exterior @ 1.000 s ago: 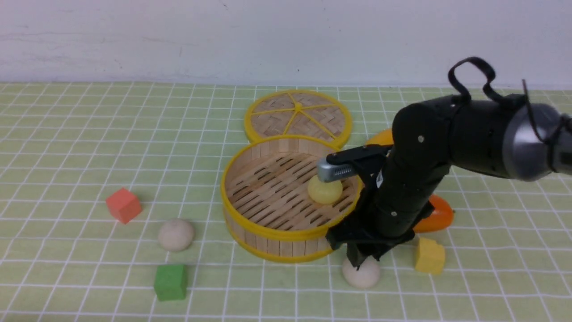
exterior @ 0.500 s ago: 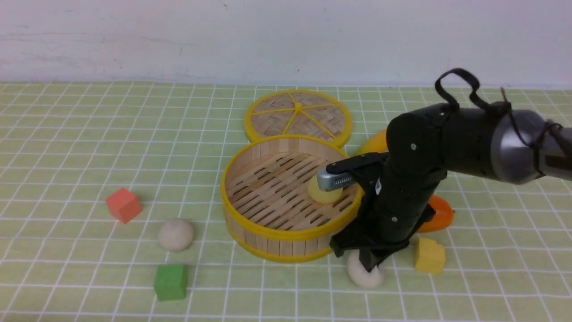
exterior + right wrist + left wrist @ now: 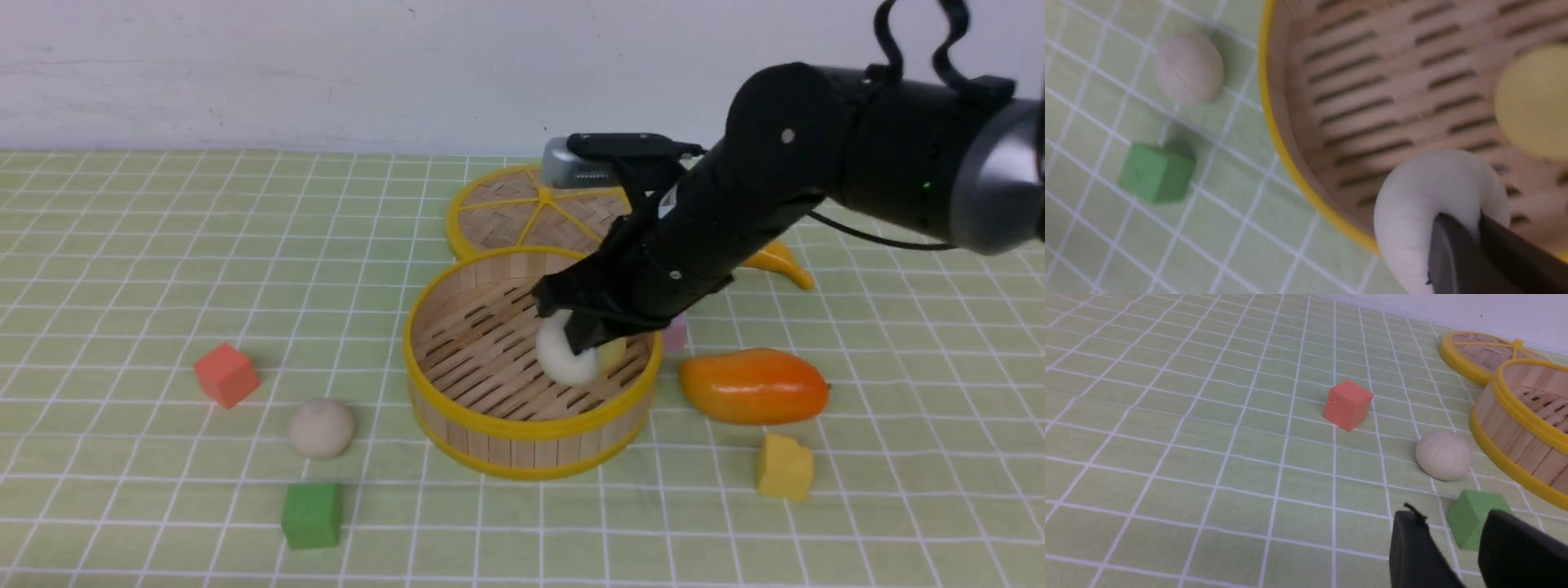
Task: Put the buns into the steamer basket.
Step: Use the right arm to put the steamed stuffed bun into the steamer, then use the left arm to grab a steamed stuffed bun
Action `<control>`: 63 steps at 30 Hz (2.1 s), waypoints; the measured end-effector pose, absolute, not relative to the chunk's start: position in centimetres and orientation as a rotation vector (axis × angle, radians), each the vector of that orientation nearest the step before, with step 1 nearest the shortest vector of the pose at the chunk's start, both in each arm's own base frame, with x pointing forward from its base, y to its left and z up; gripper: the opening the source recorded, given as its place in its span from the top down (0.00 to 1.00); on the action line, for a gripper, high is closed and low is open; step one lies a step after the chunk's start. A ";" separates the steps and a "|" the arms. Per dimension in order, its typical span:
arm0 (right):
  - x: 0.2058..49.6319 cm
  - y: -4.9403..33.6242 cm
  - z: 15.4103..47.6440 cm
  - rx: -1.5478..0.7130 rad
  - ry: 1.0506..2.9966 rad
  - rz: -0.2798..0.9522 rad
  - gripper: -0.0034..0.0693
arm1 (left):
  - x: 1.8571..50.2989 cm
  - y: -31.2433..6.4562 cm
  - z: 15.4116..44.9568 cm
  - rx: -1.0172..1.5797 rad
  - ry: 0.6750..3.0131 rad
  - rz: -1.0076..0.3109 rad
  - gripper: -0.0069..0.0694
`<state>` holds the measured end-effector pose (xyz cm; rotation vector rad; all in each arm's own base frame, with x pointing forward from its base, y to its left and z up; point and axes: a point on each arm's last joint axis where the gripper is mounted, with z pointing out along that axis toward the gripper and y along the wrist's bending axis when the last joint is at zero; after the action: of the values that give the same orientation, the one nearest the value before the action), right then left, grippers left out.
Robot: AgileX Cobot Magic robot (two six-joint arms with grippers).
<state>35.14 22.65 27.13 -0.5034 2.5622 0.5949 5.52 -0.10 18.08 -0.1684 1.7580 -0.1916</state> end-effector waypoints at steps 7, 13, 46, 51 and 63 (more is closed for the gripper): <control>37.2 24.1 21.7 -0.492 2.590 0.630 0.91 | 5.5 -0.1 18.1 -0.168 1.758 -0.192 0.60; 37.8 24.3 20.8 -0.472 2.573 0.617 0.70 | 5.5 -0.1 18.1 -0.168 1.758 -0.192 0.60; 19.1 12.2 37.5 -0.716 2.095 0.384 0.98 | 4.6 -0.2 31.4 -0.354 1.206 -0.586 0.60; 16.2 9.9 36.4 -0.629 1.874 0.346 0.98 | 8.5 -1.0 35.4 -0.372 1.552 -0.546 0.60; 9.9 6.1 30.3 -0.520 1.788 0.393 0.97 | 22.3 -2.3 32.7 -0.353 2.173 -0.386 0.60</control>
<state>9.94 6.14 30.25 -0.5199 1.7878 0.3926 22.30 -2.34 32.73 -0.3525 2.1725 -0.3860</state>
